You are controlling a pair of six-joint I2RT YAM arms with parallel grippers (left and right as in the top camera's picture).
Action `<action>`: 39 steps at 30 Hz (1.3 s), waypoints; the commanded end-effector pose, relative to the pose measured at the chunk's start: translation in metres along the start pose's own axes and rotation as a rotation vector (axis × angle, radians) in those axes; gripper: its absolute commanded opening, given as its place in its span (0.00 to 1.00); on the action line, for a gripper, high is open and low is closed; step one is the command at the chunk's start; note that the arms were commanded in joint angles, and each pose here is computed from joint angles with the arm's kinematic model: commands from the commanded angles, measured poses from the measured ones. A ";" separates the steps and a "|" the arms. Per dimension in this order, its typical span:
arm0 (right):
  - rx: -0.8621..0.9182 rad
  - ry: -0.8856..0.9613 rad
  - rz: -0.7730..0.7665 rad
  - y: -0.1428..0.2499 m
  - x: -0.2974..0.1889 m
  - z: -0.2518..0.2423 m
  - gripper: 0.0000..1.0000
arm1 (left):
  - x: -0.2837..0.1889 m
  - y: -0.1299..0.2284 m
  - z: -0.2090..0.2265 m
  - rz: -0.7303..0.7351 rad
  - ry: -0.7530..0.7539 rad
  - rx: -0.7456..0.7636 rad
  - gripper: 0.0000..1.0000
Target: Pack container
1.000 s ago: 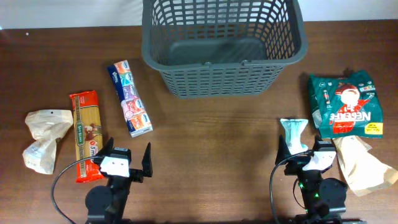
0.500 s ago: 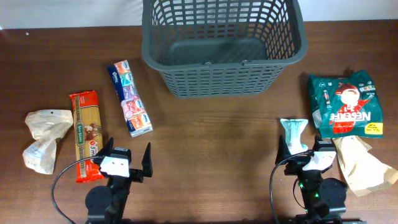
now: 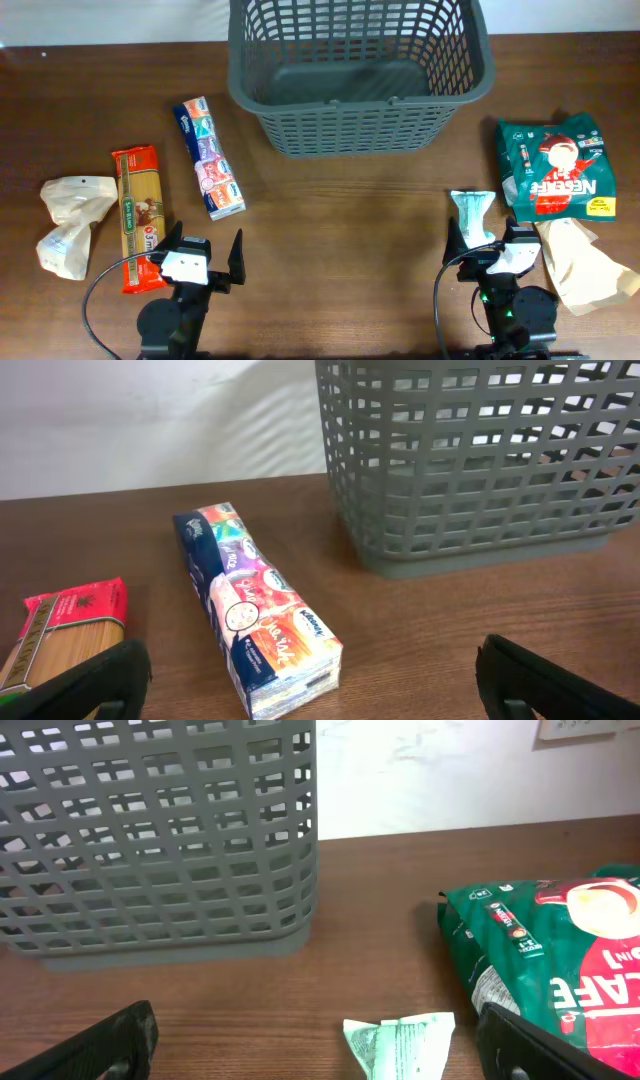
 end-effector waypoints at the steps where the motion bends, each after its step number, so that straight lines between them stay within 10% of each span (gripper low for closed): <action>1: -0.002 -0.009 0.004 0.003 0.000 0.001 0.99 | 0.000 0.003 0.002 0.000 -0.014 0.011 0.99; 19: -0.139 -0.038 0.193 0.009 -0.020 0.011 0.99 | -0.011 -0.016 -0.001 0.097 0.053 -0.057 0.99; 39: -0.070 0.097 0.631 -0.109 -0.002 0.057 0.99 | 0.106 -0.088 0.078 0.498 0.085 -0.096 0.99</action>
Point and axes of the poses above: each gripper's point midway between its finger pads, its own x axis out along the fingers, its own z axis along the line the jaws close on, y = z × x, the point moved 2 cm from there along -x, back along the fingers, and after that the axes turned 14 degrees about x, right-handed, at the moved point
